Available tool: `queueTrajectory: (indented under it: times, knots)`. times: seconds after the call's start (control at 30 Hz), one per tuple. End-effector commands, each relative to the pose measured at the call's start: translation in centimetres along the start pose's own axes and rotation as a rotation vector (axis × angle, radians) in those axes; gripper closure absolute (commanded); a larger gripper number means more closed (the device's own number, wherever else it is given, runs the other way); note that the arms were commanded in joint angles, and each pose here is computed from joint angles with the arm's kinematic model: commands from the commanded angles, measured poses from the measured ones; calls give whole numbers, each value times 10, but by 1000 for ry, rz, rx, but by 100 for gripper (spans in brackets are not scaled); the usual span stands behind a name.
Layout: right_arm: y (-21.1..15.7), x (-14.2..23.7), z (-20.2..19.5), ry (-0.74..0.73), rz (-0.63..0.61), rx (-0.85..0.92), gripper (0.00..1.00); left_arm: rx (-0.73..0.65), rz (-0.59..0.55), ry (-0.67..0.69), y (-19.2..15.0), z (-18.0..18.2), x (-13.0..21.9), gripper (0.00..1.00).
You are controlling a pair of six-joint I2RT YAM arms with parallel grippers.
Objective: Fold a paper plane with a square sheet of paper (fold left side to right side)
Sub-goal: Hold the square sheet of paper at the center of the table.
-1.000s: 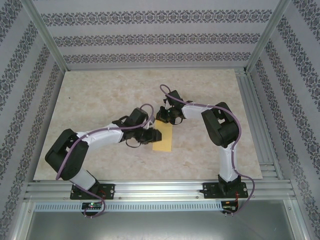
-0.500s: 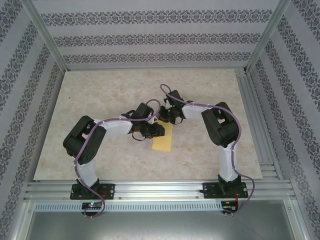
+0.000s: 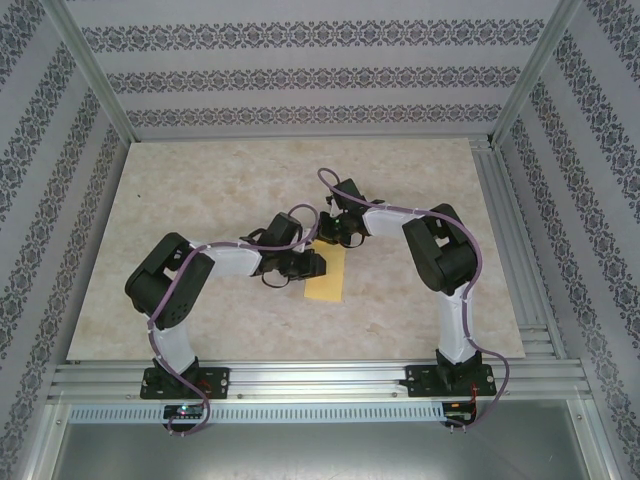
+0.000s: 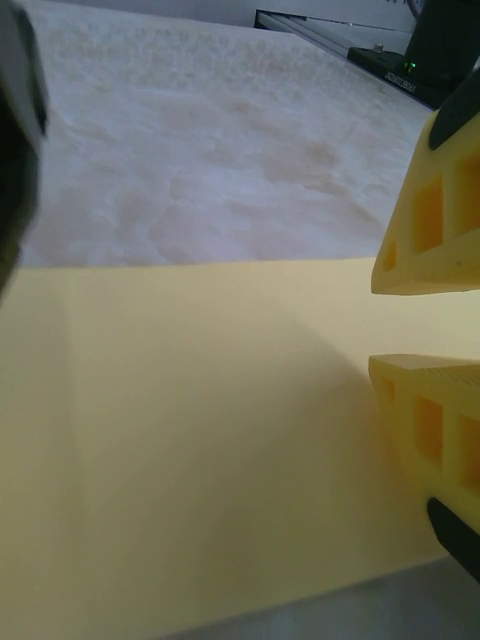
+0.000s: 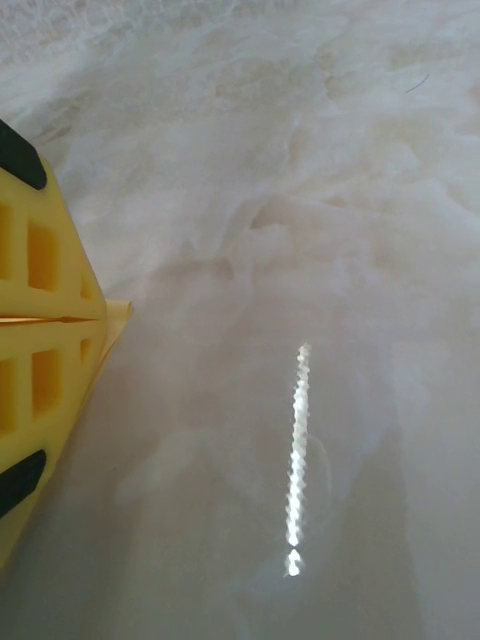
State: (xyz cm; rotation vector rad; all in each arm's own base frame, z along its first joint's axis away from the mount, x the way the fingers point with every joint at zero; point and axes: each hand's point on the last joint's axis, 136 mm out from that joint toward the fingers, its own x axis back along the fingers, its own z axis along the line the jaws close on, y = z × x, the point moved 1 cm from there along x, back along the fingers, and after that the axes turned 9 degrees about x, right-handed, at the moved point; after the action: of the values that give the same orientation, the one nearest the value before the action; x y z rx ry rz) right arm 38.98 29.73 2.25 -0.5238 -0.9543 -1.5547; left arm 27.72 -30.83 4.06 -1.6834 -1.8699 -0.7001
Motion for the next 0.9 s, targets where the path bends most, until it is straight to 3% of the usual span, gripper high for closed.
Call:
queueTrajectory:
  times: [0.0,0.4,0.63,0.77,0.87]
  knots:
    - [-6,-11,-16,-69,16,-20,92,76,59,80,-20,24,1,77]
    - [2,-3,-9,-49,-12,-12,91,115,66,79,-27,37,-7,76]
    - [35,62,19,-21,-157,63,74,125,73,93,-30,43,-9,76]
    - [19,96,19,-33,-180,90,69,125,71,96,-29,42,-9,76]
    - [-16,109,15,-23,-154,84,75,121,69,98,-28,40,-8,76]
